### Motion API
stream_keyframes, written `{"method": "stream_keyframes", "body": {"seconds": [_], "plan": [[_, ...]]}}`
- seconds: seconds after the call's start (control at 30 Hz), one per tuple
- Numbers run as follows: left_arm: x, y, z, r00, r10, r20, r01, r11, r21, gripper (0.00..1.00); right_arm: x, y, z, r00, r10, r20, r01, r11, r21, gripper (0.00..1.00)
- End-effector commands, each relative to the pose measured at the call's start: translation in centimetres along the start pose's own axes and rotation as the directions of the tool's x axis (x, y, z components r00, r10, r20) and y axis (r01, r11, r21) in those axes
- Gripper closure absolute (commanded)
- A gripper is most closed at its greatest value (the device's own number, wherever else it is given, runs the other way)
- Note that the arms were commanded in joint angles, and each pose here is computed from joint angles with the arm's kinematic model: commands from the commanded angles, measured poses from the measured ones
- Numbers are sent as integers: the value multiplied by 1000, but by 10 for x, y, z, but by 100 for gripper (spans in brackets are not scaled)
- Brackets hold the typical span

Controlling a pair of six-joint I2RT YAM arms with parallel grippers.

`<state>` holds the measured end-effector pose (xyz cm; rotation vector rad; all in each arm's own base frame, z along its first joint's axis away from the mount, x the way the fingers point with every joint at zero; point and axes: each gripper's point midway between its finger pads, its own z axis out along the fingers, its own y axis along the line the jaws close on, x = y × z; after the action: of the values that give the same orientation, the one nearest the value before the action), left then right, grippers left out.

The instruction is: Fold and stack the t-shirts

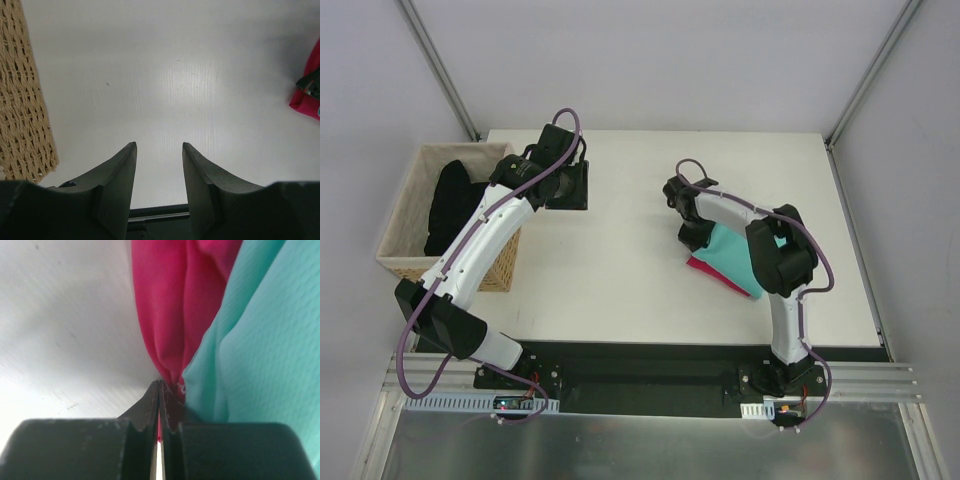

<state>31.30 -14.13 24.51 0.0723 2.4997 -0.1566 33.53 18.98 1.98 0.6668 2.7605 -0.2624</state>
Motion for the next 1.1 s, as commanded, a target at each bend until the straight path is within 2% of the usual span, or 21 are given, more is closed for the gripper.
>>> {"method": "stream_keyframes", "body": {"seconds": [0.0, 0.73, 1.07], "plan": [[-3, 12, -9, 1000, -4, 28, 5, 999, -38, 58, 15, -13, -8, 1000, -13, -11, 13, 999, 51, 99], [7, 11, -16, 999, 20, 32, -20, 1000, 6, 58, 46, -34, -35, 999, 21, 30, -24, 996, 89, 99], [11, 12, -20, 999, 42, 34, -42, 999, 14, 58, 51, -44, -49, 993, 84, 77, -93, 989, 114, 99]]}}
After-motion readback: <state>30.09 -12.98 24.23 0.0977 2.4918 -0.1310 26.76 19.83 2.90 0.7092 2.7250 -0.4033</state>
